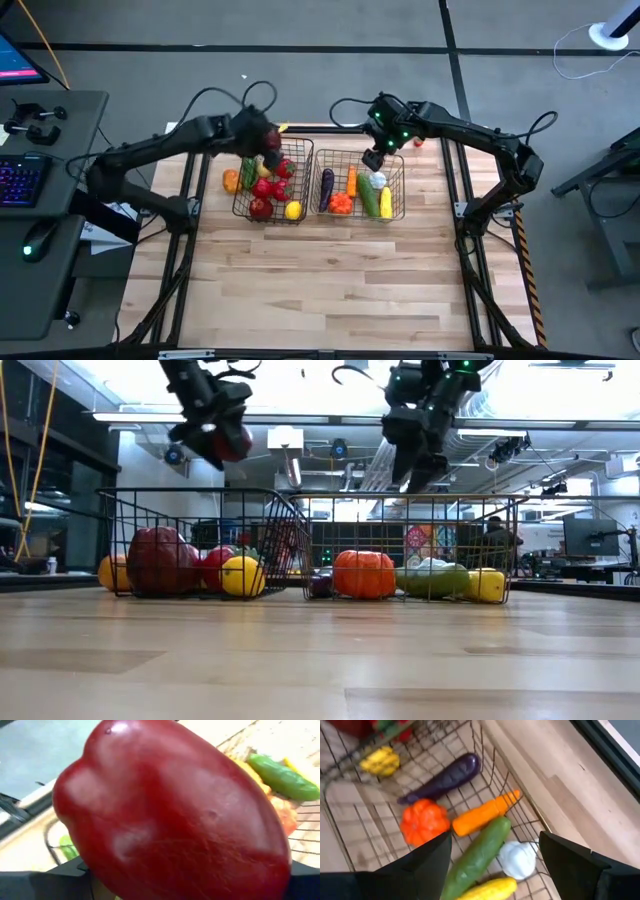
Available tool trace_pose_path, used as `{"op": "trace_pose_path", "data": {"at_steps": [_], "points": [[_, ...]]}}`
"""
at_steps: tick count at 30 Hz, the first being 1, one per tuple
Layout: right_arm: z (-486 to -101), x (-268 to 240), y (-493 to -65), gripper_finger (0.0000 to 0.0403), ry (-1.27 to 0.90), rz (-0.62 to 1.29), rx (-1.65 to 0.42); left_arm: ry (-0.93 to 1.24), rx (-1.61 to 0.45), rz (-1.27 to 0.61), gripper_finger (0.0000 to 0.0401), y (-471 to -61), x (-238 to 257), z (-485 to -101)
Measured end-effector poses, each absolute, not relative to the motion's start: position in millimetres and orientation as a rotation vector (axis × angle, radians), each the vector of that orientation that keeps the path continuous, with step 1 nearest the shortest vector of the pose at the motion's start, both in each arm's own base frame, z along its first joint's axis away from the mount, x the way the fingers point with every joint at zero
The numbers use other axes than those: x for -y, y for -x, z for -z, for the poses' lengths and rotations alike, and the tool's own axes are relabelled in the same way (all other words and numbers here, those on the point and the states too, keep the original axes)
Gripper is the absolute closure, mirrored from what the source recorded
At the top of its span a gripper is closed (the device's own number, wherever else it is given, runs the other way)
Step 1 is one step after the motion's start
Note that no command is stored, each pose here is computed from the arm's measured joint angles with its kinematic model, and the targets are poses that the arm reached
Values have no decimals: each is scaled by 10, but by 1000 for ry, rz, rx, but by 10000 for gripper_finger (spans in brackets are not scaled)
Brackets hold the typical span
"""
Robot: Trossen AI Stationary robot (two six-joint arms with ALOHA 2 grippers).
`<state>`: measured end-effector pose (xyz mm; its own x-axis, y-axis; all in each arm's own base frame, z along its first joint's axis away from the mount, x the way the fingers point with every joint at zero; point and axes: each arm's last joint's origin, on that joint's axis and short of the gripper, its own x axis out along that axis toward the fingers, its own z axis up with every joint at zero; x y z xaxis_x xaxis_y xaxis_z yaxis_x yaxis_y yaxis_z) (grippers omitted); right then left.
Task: Sort produce into baskets
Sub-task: Put the apple into the left wire basket, then put the strawberry into the right wire basket
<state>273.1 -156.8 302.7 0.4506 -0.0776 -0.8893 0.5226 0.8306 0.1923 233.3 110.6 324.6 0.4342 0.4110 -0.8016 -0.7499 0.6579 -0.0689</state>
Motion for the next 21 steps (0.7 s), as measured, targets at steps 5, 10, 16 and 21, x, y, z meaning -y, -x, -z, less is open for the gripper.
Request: {"op": "trace_pose_path", "data": {"at_steps": [5,10,16,21], "points": [[-3052,1593,-2773,109,-604,469,-965,461,-809,-701,104,-2157,-969,-3062],[-3072,1586,-2816,109,-732,536,-896,393,-779,-673,80,-2130,-1027,-3025],[-3092,1444,-2923,109,-781,501,-864,329,-739,-582,20,-2171,-1080,-3061],[-3145,1383,-2846,109,-808,644,-858,344,-735,-595,4,-2156,-1076,-3067]]}}
